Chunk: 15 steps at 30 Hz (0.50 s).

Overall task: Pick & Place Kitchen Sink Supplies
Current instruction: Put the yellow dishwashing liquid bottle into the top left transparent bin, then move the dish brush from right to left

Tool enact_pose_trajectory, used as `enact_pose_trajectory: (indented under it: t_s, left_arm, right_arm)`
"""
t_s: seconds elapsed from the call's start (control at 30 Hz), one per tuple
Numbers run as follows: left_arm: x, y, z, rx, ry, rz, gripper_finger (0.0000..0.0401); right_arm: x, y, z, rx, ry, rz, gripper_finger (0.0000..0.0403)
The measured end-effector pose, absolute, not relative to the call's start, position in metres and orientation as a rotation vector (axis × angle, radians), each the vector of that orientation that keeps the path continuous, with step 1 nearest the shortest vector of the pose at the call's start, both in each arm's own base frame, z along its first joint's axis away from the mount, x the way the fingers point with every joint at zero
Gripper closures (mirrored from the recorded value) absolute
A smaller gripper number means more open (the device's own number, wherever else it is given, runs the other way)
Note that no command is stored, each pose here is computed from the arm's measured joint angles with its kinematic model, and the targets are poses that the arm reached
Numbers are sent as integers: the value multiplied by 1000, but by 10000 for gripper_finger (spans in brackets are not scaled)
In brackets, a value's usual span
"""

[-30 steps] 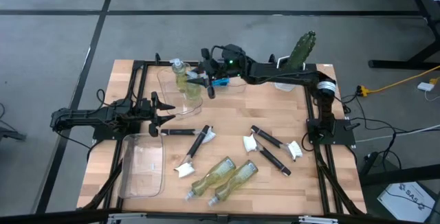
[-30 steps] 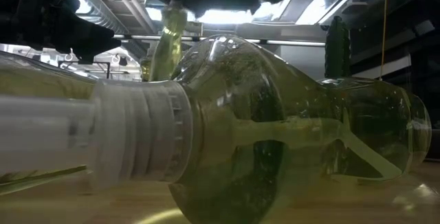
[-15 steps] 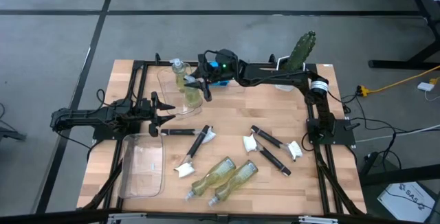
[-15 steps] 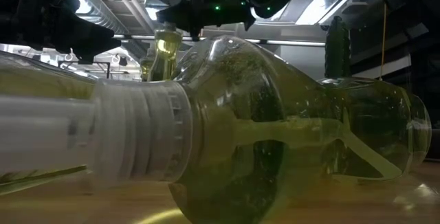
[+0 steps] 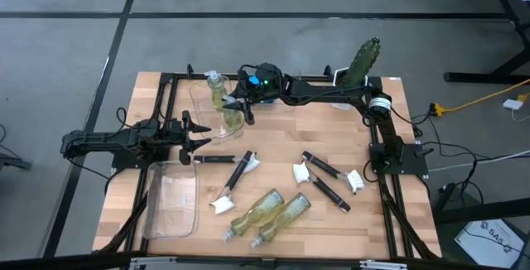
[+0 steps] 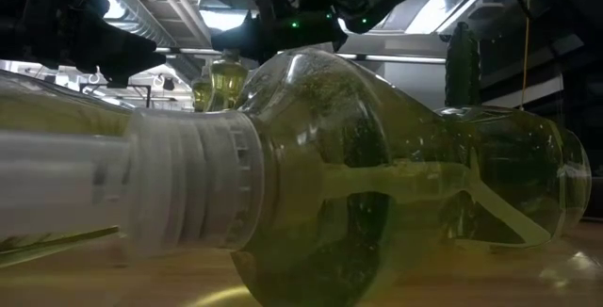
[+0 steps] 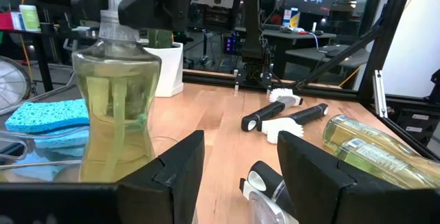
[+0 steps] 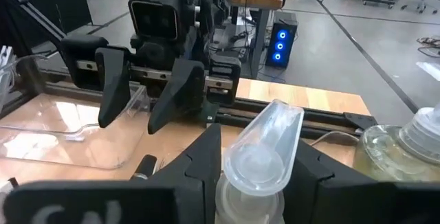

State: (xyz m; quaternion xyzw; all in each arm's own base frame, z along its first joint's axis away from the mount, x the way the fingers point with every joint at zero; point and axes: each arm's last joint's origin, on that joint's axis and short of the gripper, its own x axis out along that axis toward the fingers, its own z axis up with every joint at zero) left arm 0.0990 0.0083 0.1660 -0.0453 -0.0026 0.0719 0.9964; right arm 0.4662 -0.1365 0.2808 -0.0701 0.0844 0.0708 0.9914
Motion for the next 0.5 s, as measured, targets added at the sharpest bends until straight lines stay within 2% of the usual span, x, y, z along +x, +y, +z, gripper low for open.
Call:
enact_pose_trajectory:
  t_s: [0.1,0.27,0.5]
  left_arm:
    - [99,8,166,-91,-5,143,221]
    - [99,8,166,-91,-5,144,221]
    - [99,8,166,-91,-6,143,221]
  right_arm:
    - [468,-138,278,-147,163,123,286]
    - [468,-138,276,-144,177,115,220]
    - [467,-141,277,-146,193,24,153]
